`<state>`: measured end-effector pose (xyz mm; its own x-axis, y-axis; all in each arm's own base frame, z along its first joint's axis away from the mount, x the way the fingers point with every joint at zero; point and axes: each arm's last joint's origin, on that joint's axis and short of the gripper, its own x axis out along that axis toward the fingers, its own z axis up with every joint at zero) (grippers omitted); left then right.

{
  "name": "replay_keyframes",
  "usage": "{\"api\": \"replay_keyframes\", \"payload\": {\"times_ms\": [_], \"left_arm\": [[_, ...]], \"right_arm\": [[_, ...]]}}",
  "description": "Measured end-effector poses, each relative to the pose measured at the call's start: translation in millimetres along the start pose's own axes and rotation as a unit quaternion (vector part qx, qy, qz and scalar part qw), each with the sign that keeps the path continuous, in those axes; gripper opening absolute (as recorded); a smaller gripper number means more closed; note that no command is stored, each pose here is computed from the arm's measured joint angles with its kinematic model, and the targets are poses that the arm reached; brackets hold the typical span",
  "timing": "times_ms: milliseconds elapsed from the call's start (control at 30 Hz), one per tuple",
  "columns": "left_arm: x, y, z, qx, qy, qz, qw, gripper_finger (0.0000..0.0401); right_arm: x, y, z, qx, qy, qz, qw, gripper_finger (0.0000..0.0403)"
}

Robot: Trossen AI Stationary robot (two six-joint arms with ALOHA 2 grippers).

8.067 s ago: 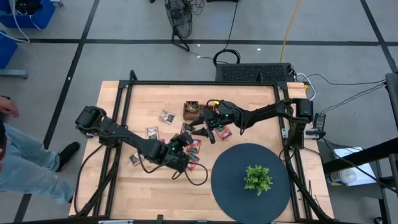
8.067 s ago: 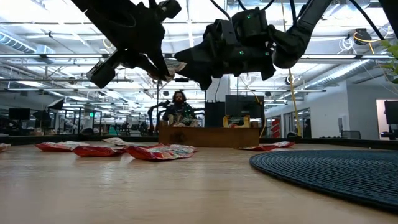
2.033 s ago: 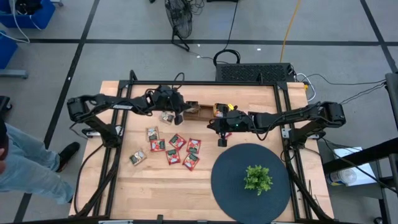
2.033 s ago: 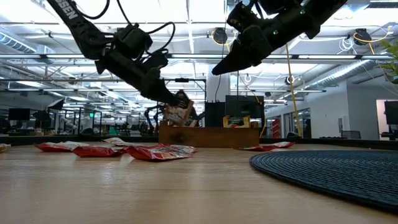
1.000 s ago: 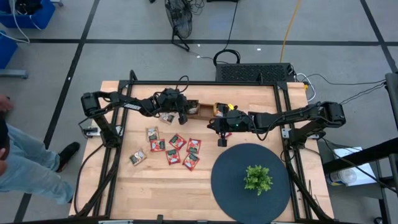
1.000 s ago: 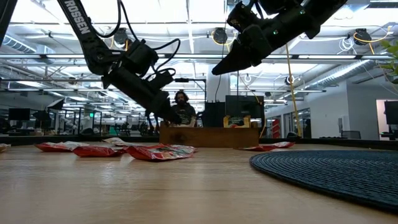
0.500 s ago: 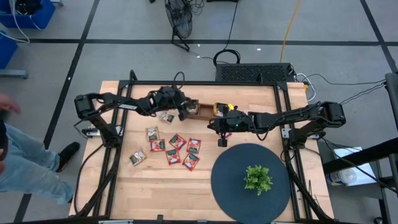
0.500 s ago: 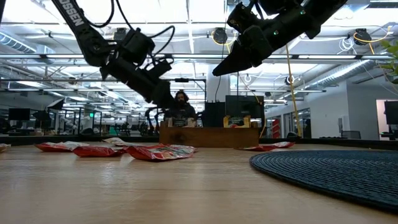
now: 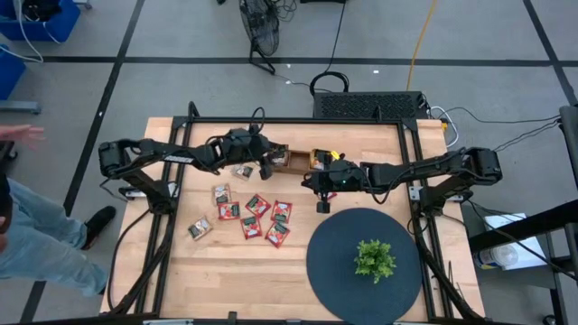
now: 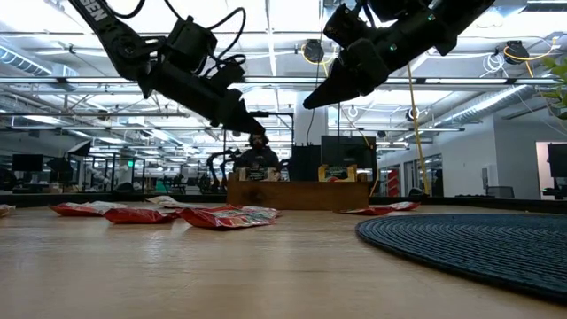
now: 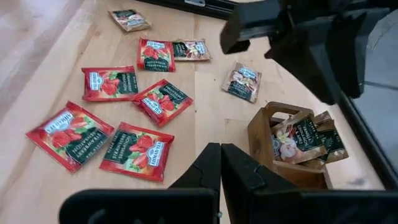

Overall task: Pick & Place Tea
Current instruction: Put the brown tea bag into the left section wooden organizer

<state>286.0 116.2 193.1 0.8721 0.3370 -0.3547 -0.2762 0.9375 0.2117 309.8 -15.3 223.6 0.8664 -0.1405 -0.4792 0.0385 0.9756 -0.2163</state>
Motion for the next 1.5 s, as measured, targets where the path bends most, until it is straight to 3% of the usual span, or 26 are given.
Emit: {"api": "replay_keyframes", "payload": {"times_ms": [200,500,633,1000,1500], "left_arm": [[-5.0,-6.5,5.5,0.006,-0.006,-0.01,1.0,0.0129],[-16.5,-8.1,19.8,0.022,-0.037,-0.009,0.999,0.0129],[-25.3,-5.3,27.9,0.02,-0.051,-0.004,0.998,0.0129],[-30.9,-3.7,23.8,0.037,-0.008,0.021,0.999,0.0129],[-30.8,-3.2,22.5,0.041,0.001,0.034,0.999,0.0129]], "right_arm": [[12.0,-27.6,-13.6,0.003,-0.023,-0.046,0.999,0.0011],[57.9,-59.7,-49.2,0.064,-0.026,-0.051,0.996,0.0098],[76.5,-73.2,-50.1,0.078,-0.006,-0.061,0.995,0.0115],[91.0,-106.3,-51.2,0.118,0.067,-0.078,0.988,0.0118],[100.2,-111.6,-59.3,0.136,0.042,-0.065,0.988,0.0092]]}}
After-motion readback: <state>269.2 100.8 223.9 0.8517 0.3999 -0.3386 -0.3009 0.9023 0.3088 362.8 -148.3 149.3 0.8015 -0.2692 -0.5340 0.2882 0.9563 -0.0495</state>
